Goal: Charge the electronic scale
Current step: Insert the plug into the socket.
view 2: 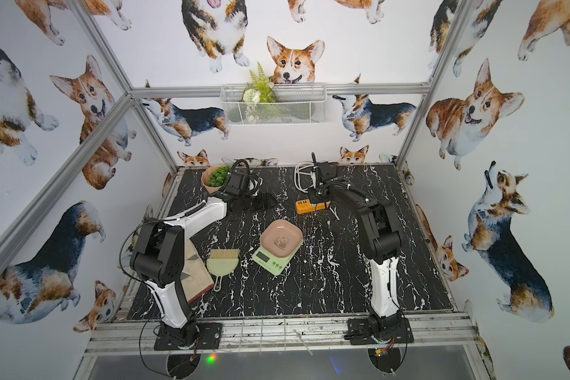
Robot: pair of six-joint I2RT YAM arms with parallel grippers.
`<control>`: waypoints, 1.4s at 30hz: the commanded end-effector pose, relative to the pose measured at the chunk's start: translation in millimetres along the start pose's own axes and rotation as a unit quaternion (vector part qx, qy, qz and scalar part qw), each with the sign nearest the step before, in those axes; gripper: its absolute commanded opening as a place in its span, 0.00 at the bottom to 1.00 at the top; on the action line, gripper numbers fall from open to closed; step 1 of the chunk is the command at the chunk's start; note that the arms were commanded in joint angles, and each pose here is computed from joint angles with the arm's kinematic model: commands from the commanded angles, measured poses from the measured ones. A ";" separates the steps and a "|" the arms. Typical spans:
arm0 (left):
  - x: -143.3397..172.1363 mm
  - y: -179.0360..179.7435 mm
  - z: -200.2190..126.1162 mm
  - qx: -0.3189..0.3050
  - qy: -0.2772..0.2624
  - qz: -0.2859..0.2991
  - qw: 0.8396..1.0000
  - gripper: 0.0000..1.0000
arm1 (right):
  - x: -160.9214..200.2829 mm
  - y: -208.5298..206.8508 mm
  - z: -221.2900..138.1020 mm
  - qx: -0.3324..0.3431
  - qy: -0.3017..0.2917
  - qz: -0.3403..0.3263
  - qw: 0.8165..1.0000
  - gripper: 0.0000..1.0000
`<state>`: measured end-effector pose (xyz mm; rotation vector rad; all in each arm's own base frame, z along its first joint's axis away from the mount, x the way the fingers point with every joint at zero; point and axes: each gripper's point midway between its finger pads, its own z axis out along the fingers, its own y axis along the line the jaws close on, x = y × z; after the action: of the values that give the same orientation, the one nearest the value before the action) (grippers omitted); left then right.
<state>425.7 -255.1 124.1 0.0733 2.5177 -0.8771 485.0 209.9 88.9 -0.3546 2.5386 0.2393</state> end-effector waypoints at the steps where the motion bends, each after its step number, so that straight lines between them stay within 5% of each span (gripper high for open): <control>1: -1.5 -2.1 -4.2 0.005 -0.005 0.003 1.000 0.78 | 6.6 -0.6 2.0 0.008 0.010 -0.008 1.000 0.00; 42: 18.6 9.8 -33.3 -0.018 -0.010 0.016 1.000 0.77 | 47.8 -4.5 25.0 0.033 0.066 -0.017 0.997 0.00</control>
<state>397.4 -237.0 131.6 0.0868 2.5094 -0.8503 493.9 214.1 76.4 -0.3533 2.4854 0.1643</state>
